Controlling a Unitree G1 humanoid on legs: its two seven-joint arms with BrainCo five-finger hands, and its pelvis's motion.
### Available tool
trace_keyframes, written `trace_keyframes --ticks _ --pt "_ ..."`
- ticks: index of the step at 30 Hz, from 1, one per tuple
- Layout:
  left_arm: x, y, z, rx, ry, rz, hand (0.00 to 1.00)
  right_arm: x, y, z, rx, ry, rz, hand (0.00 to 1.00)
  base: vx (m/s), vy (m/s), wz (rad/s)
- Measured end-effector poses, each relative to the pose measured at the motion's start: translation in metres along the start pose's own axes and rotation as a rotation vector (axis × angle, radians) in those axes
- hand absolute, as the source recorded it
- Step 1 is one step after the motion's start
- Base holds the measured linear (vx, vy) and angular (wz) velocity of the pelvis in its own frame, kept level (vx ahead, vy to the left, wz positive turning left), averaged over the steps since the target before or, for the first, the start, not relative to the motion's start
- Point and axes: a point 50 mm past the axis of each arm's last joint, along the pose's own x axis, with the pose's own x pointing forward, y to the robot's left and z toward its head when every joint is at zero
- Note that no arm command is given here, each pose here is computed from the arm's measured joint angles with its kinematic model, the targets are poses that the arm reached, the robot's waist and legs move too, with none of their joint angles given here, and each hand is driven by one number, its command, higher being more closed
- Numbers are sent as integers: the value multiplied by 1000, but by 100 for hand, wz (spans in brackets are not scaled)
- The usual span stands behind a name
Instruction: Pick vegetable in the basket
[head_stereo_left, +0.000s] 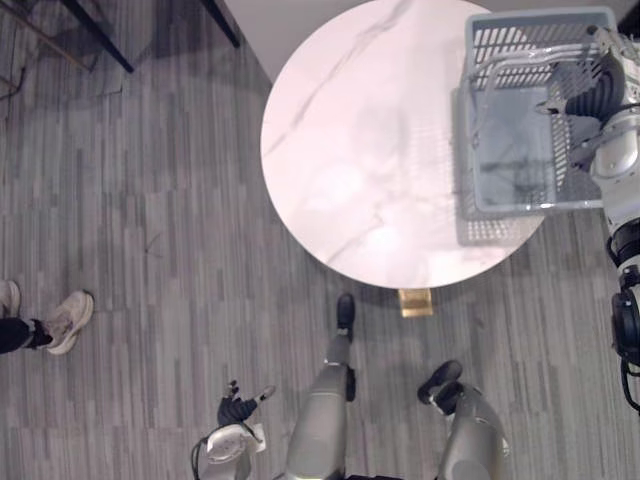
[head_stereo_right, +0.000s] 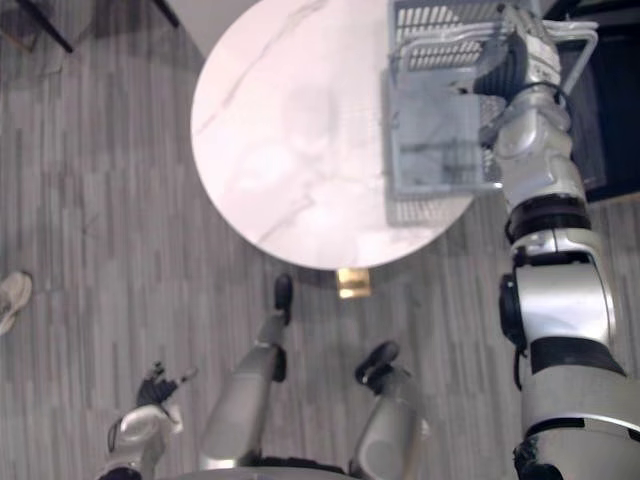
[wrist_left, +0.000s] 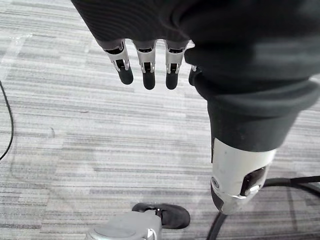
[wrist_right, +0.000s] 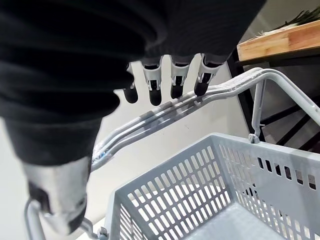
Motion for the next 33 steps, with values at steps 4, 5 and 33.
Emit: trace_keyframes --ticks 4,5,33 --pt "1 -1 3 0 -6 7 0 -5 17 9 19 -36 36 0 -44 -56 -10" --pt "2 -3 5 1 -13 3 0 -6 21 10 24 -39 43 0 -29 -54 -5" --pt "4 0 5 -11 -1 36 0 -8 45 21 27 -8 100 0 12 -46 -2"
